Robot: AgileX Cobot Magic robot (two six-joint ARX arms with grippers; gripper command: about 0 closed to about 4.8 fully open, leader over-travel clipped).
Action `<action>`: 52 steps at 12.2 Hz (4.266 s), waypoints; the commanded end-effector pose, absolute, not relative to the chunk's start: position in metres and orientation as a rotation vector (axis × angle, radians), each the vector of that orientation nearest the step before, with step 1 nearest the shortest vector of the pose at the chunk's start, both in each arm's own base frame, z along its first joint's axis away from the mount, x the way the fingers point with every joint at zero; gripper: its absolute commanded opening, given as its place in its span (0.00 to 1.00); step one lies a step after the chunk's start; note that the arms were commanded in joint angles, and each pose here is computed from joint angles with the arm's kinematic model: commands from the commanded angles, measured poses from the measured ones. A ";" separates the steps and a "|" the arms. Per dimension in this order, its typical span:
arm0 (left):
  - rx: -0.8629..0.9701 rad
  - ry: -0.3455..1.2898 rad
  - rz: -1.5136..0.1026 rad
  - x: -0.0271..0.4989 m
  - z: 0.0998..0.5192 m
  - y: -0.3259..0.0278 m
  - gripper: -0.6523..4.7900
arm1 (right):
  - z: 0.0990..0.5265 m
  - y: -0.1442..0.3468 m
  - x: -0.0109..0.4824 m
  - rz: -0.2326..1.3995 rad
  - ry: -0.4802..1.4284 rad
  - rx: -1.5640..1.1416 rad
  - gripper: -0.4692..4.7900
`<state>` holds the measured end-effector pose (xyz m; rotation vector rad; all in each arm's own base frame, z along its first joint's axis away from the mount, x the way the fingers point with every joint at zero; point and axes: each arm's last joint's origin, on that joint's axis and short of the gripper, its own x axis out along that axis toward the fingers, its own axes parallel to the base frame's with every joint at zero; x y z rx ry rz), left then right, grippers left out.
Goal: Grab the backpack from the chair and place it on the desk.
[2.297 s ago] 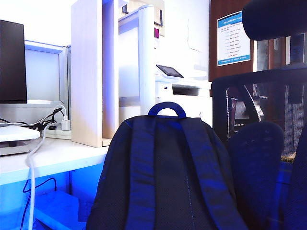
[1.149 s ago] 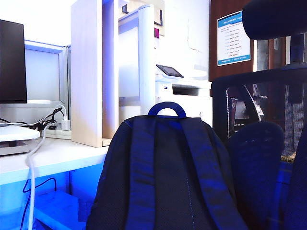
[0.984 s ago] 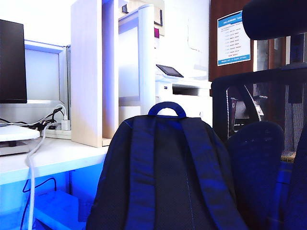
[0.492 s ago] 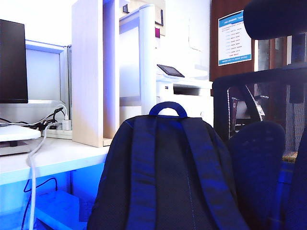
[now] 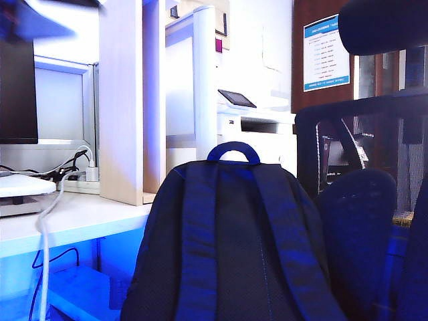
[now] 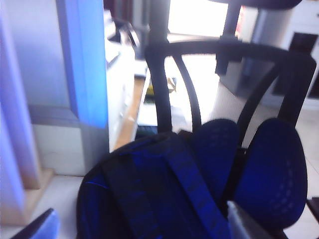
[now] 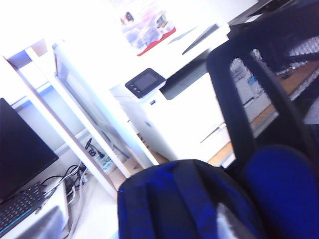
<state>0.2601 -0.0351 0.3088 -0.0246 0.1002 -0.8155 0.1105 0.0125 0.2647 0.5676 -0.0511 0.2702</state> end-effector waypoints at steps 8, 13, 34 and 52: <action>-0.037 0.341 -0.915 0.442 0.216 -0.073 1.00 | 0.294 0.020 0.161 0.403 0.035 0.562 0.91; -0.043 0.408 -0.956 0.507 0.173 -0.100 1.00 | 0.285 0.022 0.168 0.411 0.105 0.569 0.91; 0.135 -0.162 -0.915 0.413 0.411 -0.116 0.11 | 0.267 0.040 0.182 0.688 0.309 0.562 0.91; 0.216 -0.534 0.124 0.269 0.559 0.142 0.11 | 0.293 0.058 0.161 1.009 0.244 0.449 0.91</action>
